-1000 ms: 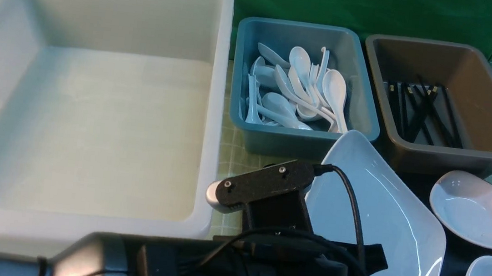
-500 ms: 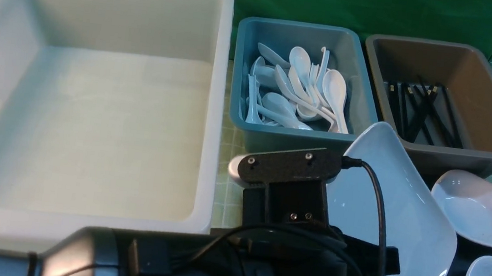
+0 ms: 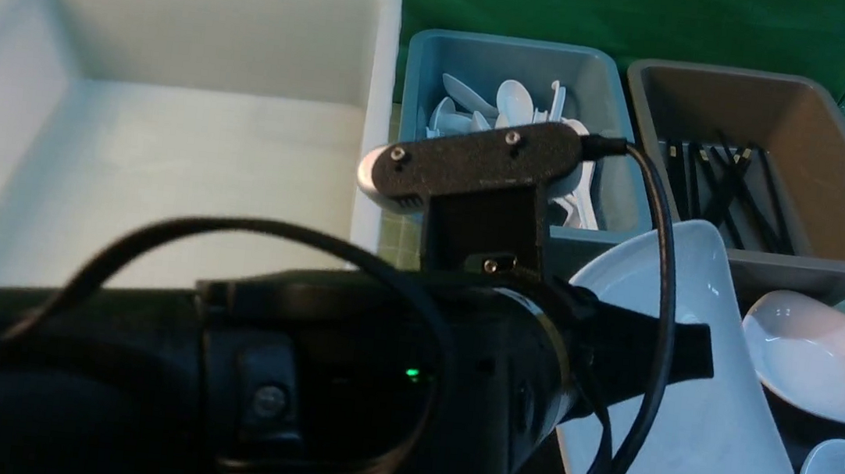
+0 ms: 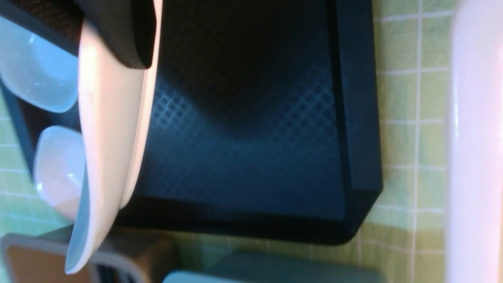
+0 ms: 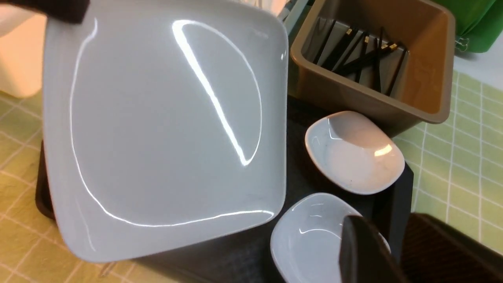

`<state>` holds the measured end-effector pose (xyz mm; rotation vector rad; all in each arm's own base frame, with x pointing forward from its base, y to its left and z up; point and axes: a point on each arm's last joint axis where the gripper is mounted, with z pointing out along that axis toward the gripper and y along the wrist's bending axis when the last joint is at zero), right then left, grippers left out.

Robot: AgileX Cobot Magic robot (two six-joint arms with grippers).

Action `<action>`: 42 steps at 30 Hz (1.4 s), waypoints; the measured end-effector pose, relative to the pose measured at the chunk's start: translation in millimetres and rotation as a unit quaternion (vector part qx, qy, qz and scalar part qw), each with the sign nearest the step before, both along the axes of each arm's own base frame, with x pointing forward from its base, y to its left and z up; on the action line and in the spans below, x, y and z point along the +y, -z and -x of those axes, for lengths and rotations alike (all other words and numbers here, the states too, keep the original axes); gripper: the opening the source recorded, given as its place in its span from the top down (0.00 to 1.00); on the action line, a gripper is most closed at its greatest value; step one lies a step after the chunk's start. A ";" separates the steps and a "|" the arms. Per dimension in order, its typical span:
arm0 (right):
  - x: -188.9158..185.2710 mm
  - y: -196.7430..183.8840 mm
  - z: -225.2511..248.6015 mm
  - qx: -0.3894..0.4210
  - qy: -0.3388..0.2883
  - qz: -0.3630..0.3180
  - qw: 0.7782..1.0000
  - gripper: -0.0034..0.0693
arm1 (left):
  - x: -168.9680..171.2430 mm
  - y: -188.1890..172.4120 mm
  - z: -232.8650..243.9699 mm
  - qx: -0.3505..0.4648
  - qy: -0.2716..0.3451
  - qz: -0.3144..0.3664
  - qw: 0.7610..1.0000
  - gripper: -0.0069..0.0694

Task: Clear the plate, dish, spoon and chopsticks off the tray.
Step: Use the left arm to put the plate into the large storage box on the left

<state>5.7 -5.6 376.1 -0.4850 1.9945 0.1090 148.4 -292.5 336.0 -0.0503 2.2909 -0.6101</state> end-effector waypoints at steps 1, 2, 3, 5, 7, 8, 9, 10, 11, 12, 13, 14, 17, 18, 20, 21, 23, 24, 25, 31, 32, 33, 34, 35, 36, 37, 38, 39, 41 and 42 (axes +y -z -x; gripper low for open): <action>0.0 0.0 0.0 0.000 0.000 0.000 1.000 0.74 | 1.2 -2.4 0.5 -0.002 0.001 0.004 1.000 0.89; 0.0 0.0 0.0 0.000 0.000 0.000 1.000 0.74 | 1.1 -2.3 0.4 -0.001 0.001 0.003 1.000 0.89; 0.0 0.0 0.0 0.000 0.000 0.000 1.000 0.74 | 1.5 -3.3 0.7 -0.003 0.002 0.005 1.000 0.89; 0.0 0.0 0.0 0.000 0.000 -0.001 1.000 0.73 | 2.1 -4.8 1.1 -0.003 0.003 0.008 1.000 0.89; 0.0 0.0 0.0 0.000 0.000 -0.001 1.000 0.73 | 5.2 -10.2 2.0 -0.008 0.005 0.016 1.000 0.89; 0.0 0.0 0.0 0.000 0.000 -0.001 1.000 0.73 | 7.6 -13.7 2.6 -0.011 0.005 0.020 1.000 0.89; 0.0 0.0 0.0 0.000 0.000 -0.001 1.000 0.73 | 11.2 -18.6 3.0 -0.015 0.004 0.027 1.000 0.89; 0.0 0.0 0.0 0.000 0.000 -0.001 1.000 0.72 | 18.8 -28.5 3.7 -0.025 0.001 0.039 0.999 0.89; 0.0 0.0 0.0 0.000 0.000 -0.001 1.000 0.72 | 25.2 -36.0 3.6 -0.033 -0.002 0.050 0.998 0.89; 0.0 0.0 0.0 0.000 0.001 -0.001 1.000 0.72 | 35.1 -46.4 3.2 -0.043 -0.008 0.064 0.997 0.89; 0.0 0.0 0.0 0.000 0.000 -0.001 1.000 0.72 | 42.3 -53.2 1.9 -0.051 -0.013 0.072 0.996 0.89; 0.0 0.0 0.0 0.000 0.000 -0.001 1.000 0.72 | 59.3 -68.4 1.5 -0.066 -0.024 0.094 0.993 0.89; 0.0 0.0 0.0 0.000 0.000 -0.001 1.000 0.71 | 99.1 -95.2 -2.2 -0.096 -0.061 0.129 0.985 0.89; 0.0 -0.1 0.0 0.000 0.000 -0.001 1.000 0.71 | 115.6 -103.9 -2.8 -0.109 -0.078 0.136 0.982 0.89; 0.0 -0.1 0.0 0.000 0.000 -0.001 1.000 0.71 | 153.9 -119.5 -0.9 -0.131 -0.126 0.143 0.973 0.89; 0.0 -0.1 -0.1 0.000 0.001 -0.002 1.000 0.71 | 169.9 -123.7 -0.5 -0.137 -0.152 0.141 0.969 0.89; 0.1 -0.2 -0.1 -0.001 0.001 -0.002 1.000 0.71 | 202.7 -130.0 5.4 -0.144 -0.211 0.131 0.958 0.89; 0.1 -0.3 -0.1 -0.001 0.001 -0.004 1.000 0.71 | 220.8 -131.7 9.3 -0.144 -0.249 0.123 0.950 0.89; 0.1 -0.3 -0.1 -0.001 0.002 -0.005 1.000 0.71 | 235.4 -132.3 12.6 -0.142 -0.283 0.115 0.941 0.89; 0.3 -1.0 -0.5 -0.001 0.008 -0.018 1.000 0.71 | 293.8 -128.8 37.0 -0.142 -0.416 0.067 0.896 0.89; 0.3 -1.4 -0.6 -0.003 0.008 -0.019 1.000 0.71 | 297.2 -127.1 37.1 -0.146 -0.426 0.064 0.890 0.89; 0.4 -1.7 -0.8 -0.004 0.009 -0.021 1.000 0.71 | 297.8 -124.8 35.4 -0.148 -0.430 0.063 0.888 0.89; 0.4 -1.8 -0.8 -0.004 0.009 -0.021 1.000 0.71 | 297.3 -124.5 35.0 -0.149 -0.428 0.063 0.889 0.89; 0.6 -2.3 -1.0 -0.007 0.009 -0.025 1.000 0.71 | 296.6 -120.2 29.0 -0.155 -0.430 0.060 0.887 0.89; 0.6 -2.4 -1.1 -0.007 0.010 -0.026 1.000 0.71 | 295.4 -117.4 24.8 -0.155 -0.430 0.057 0.887 0.89; 0.7 -2.8 -1.3 -0.009 0.010 -0.027 1.000 0.71 | 294.6 -116.5 21.7 -0.158 -0.430 0.057 0.887 0.89; 0.7 -3.1 -1.4 -0.010 0.010 -0.028 1.000 0.71 | 294.1 -114.4 15.8 -0.158 -0.434 0.056 0.885 0.89; 0.8 -3.2 -1.4 -0.011 0.010 -0.029 0.999 0.71 | 293.7 -112.9 10.3 -0.158 -0.437 0.056 0.884 0.89; 0.8 -3.3 -1.4 -0.011 0.010 -0.029 0.999 0.71 | 293.1 -110.0 -2.6 -0.157 -0.441 0.058 0.882 0.89; 0.8 -3.3 -1.5 -0.012 0.010 -0.030 0.999 0.71 | 292.9 -108.3 -8.5 -0.156 -0.441 0.059 0.882 0.89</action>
